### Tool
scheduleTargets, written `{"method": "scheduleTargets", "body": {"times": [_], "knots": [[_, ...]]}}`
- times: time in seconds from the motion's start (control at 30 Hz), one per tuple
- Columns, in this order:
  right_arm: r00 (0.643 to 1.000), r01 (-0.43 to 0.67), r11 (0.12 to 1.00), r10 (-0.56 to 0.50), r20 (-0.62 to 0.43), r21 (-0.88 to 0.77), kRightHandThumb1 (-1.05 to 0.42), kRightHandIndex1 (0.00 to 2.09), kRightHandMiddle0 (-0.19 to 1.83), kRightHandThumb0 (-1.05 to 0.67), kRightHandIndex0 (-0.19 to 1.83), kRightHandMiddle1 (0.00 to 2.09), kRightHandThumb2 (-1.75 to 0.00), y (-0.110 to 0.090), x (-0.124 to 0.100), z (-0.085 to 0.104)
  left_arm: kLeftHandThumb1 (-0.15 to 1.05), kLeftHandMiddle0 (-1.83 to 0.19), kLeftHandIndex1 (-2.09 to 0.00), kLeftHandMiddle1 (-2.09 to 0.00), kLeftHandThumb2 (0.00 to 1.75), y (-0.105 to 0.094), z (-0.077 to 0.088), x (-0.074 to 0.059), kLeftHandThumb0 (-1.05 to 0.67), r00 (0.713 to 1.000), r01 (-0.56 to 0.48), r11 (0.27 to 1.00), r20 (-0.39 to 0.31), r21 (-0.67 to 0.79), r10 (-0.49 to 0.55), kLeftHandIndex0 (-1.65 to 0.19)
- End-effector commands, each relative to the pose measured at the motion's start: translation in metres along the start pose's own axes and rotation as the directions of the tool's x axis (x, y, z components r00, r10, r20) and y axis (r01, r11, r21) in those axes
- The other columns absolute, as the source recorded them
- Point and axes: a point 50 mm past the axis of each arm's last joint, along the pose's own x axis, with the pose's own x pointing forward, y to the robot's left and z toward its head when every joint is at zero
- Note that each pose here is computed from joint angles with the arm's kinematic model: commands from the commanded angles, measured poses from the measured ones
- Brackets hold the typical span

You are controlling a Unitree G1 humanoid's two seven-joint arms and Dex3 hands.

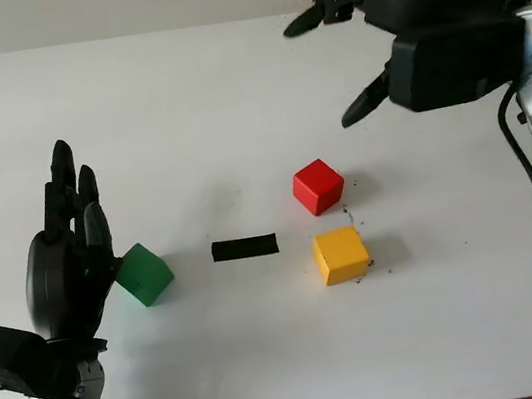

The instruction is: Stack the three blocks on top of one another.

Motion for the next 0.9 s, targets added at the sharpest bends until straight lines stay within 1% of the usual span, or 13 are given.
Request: {"method": "scheduleTargets", "body": {"times": [0.0, 0.17, 0.3, 0.43, 0.6, 0.87], "knots": [[1.0, -0.015, 0.998, 0.016, 0.009, -0.066, -0.72, 0.07, 0.5, -0.8, 0.17, 0.18, -0.06, -0.003, -0.001, 0.001, 1.05, 0.09, -0.06, -0.05, 0.6, -0.001, 0.004, 0.002, -0.8, 1.0, 0.003, 1.0, 0.019, 0.005, -0.004, 0.09], [0.994, -0.08, 0.991, 0.088, 0.069, -0.112, -0.75, 0.06, 0.5, -0.76, 0.15, 0.13, -0.06, 0.014, 0.007, 0.011, 1.05, 0.1, -0.06, -0.05, 0.6, -0.002, 0.003, 0.0, -0.8, 1.0, -0.007, 1.0, 0.02, 0.006, 0.007, 0.09], [0.989, -0.108, 0.988, 0.118, 0.087, -0.114, -0.77, 0.04, 0.47, -0.71, 0.12, 0.09, -0.06, 0.027, 0.009, 0.016, 1.05, 0.11, -0.05, -0.05, 0.59, -0.002, 0.002, -0.002, -0.81, 1.0, -0.014, 1.0, 0.013, -0.008, 0.014, 0.1], [0.986, -0.129, 0.987, 0.138, 0.089, -0.098, -0.78, 0.03, 0.46, -0.68, 0.09, 0.07, -0.06, 0.038, 0.009, 0.018, 1.05, 0.11, -0.05, -0.05, 0.59, -0.002, 0.002, -0.004, -0.81, 1.0, -0.019, 1.0, 0.005, -0.001, 0.019, 0.1], [0.98, -0.153, 0.984, 0.162, 0.111, -0.089, -0.8, 0.03, 0.43, -0.67, 0.06, 0.05, -0.06, 0.059, 0.011, 0.02, 1.05, 0.09, -0.05, -0.06, 0.61, -0.003, 0.003, -0.004, -0.81, 1.0, -0.017, 1.0, 0.006, 0.007, 0.017, 0.11], [0.972, -0.194, 0.978, 0.201, 0.124, -0.072, -0.83, 0.02, 0.4, -0.66, 0.0, 0.04, -0.06, 0.077, 0.012, 0.018, 1.05, 0.09, -0.05, -0.05, 0.61, -0.002, 0.005, -0.005, -0.8, 1.0, -0.015, 1.0, 0.011, 0.0, 0.016, 0.1]]}}
